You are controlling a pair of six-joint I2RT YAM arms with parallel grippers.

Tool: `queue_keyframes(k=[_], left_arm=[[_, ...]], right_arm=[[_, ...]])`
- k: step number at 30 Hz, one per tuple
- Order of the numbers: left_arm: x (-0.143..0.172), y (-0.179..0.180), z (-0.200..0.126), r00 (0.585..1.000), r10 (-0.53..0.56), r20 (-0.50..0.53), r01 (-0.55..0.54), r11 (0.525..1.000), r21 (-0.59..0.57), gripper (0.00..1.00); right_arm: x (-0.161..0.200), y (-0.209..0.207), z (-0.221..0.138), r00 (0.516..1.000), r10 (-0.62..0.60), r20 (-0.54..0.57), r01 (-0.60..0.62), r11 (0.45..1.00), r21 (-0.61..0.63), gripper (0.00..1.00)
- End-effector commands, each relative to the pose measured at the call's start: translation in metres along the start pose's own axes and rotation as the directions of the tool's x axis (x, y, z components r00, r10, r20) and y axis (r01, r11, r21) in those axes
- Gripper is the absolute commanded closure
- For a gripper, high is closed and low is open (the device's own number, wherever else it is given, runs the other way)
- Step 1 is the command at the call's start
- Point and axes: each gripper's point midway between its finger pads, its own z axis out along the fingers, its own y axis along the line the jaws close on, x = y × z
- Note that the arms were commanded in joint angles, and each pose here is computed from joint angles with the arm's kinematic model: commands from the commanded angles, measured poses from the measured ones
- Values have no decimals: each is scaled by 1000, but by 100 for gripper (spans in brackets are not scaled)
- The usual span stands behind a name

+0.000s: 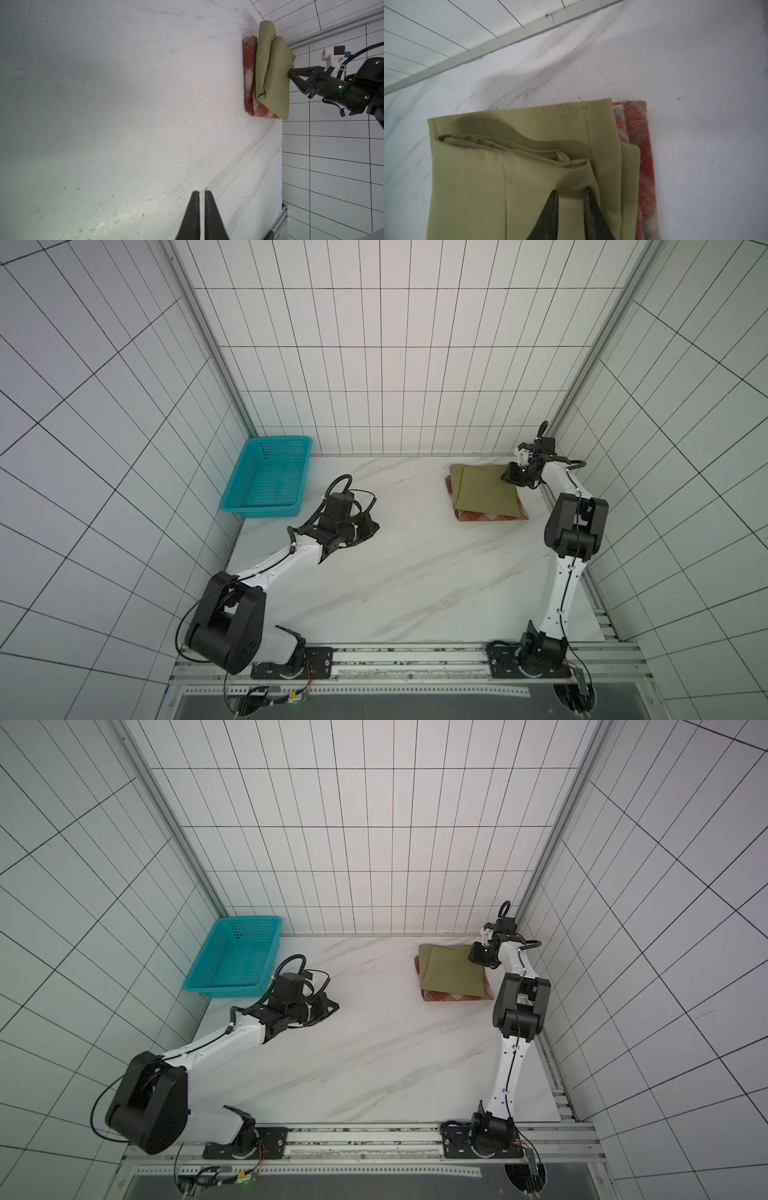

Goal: Fold and stack skirts
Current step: Reset both arms

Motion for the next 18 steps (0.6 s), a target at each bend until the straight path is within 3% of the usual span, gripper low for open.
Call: queue_keyframes(k=[1,3,6,8,10,11,12,15,18], left_arm=[[-34,-8,-25,989,92,111,-89,995,-37,89],[-52,-5,-41,968,172,180,-152,981,-122,80],[-82,0,-68,910,284,303,-208,943,-259,50],[-99,6,-86,860,347,374,-216,912,-349,7],[-111,15,-103,814,413,409,-215,868,-448,3],[-116,20,-108,795,446,411,-221,844,-489,3],[-119,24,-112,780,470,413,-222,825,-520,3],[-128,48,-129,744,518,423,-160,753,-639,3],[-128,61,-134,696,597,400,-209,701,-682,3]], right_arm=[[0,11,-34,998,-11,62,12,1000,-8,73],[3,23,-57,994,-25,107,29,999,-30,66],[15,39,-89,983,-43,177,51,998,-44,53],[32,47,-105,978,-45,204,56,997,-48,48],[45,55,-117,960,-43,276,59,997,-48,41],[54,56,-120,953,-40,299,55,998,-44,11],[62,56,-122,949,-37,313,50,998,-33,1],[85,49,-125,937,-35,349,31,999,18,0],[102,37,-127,918,-75,390,44,995,89,0]])
